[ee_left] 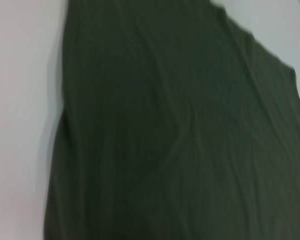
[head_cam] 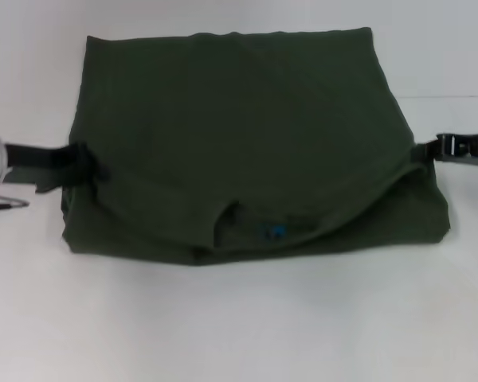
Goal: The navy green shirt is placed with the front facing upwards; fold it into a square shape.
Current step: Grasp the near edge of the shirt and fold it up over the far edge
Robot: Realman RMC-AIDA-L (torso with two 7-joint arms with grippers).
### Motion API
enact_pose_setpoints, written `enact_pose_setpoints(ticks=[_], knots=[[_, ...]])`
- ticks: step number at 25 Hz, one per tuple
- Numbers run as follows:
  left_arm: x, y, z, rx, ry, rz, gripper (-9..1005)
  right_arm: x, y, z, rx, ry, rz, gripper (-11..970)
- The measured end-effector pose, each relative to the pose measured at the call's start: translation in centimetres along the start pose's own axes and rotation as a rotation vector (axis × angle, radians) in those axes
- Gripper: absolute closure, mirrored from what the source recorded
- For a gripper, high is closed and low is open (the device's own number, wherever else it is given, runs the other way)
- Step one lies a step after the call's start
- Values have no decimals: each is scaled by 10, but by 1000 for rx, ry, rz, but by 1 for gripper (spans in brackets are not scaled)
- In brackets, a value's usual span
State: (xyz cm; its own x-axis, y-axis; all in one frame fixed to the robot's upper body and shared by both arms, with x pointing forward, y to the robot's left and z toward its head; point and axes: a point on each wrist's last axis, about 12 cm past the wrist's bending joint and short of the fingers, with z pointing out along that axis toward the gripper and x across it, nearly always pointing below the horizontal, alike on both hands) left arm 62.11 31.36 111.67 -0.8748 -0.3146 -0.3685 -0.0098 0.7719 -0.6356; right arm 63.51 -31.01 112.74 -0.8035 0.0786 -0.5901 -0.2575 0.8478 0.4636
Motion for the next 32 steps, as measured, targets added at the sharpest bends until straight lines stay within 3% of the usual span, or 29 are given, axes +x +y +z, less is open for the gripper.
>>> enact_pose_setpoints(ticks=[1, 5, 20, 32], knots=[[-12, -7, 8, -34, -63, 23, 933, -2, 1, 4, 23, -18, -9, 911], [-27, -13, 20, -112, -154, 74, 929, -12, 7, 18, 88, -76, -41, 908], [-36, -15, 40, -217, -314, 93, 915, -32, 32, 66, 269, -178, -188, 898], [-49, -30, 45, -227, -368, 126, 904, -51, 51, 74, 296, -241, -259, 890]])
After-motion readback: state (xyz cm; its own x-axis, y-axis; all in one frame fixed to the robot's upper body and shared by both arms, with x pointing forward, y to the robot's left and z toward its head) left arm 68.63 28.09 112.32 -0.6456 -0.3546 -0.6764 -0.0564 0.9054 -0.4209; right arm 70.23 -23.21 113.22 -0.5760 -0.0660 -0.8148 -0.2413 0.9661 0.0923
